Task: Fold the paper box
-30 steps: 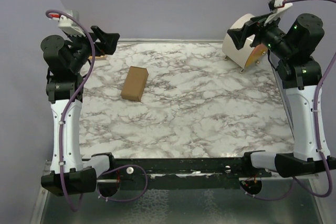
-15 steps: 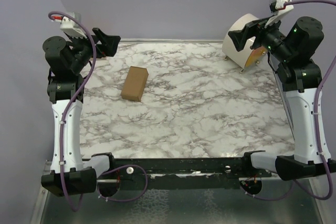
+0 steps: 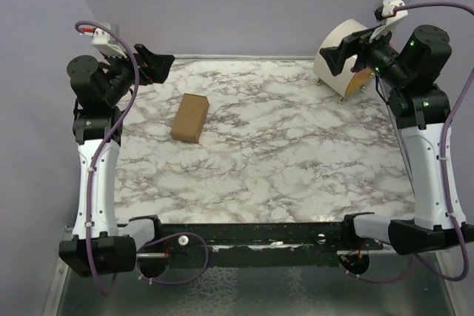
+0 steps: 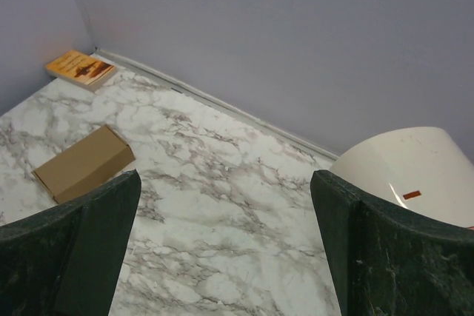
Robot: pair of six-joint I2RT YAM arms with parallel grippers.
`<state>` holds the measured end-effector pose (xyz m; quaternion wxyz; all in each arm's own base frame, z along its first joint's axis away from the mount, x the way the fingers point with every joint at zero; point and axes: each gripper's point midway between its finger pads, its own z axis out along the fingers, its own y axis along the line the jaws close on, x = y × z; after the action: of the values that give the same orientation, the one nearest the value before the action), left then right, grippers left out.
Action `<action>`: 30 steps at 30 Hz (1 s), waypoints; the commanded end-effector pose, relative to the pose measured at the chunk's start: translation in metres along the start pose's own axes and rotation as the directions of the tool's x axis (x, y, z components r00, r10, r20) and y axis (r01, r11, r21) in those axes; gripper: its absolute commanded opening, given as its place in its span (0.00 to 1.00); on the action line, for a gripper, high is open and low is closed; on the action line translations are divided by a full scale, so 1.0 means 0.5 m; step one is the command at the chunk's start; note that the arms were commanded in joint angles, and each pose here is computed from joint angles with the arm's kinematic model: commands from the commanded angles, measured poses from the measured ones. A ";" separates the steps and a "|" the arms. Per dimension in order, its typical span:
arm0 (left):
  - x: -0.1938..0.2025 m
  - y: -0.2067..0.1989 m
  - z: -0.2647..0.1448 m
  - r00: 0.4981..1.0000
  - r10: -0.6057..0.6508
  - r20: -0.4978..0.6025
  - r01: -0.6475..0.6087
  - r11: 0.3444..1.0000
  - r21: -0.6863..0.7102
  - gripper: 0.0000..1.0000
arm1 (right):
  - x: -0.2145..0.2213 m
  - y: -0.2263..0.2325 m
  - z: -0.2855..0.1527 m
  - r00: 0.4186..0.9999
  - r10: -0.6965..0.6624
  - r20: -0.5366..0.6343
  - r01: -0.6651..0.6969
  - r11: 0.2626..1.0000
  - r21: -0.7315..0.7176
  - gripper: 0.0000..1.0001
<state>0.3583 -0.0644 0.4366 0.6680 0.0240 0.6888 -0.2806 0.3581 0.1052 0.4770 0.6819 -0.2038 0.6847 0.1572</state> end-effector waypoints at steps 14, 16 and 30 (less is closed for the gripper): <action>0.024 0.009 0.006 0.999 0.038 -0.025 -0.039 0.998 -0.041 0.99 | 0.026 0.045 0.006 0.998 -0.062 0.000 0.061 0.986 -0.153 0.99; 0.023 0.006 0.008 0.999 0.039 -0.024 -0.040 0.999 -0.032 0.99 | 0.024 0.040 0.006 0.998 -0.059 0.002 0.059 0.989 -0.139 0.99; 0.014 -0.100 0.067 0.991 0.097 -0.092 -0.093 0.994 0.052 0.99 | -0.056 -0.005 -0.015 0.997 0.044 0.070 -0.047 0.998 0.037 0.99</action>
<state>0.3700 -0.0897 0.4351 0.6477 0.0436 0.7063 -0.2823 0.3577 0.1124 0.4694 0.6708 -0.2055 0.6891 0.1815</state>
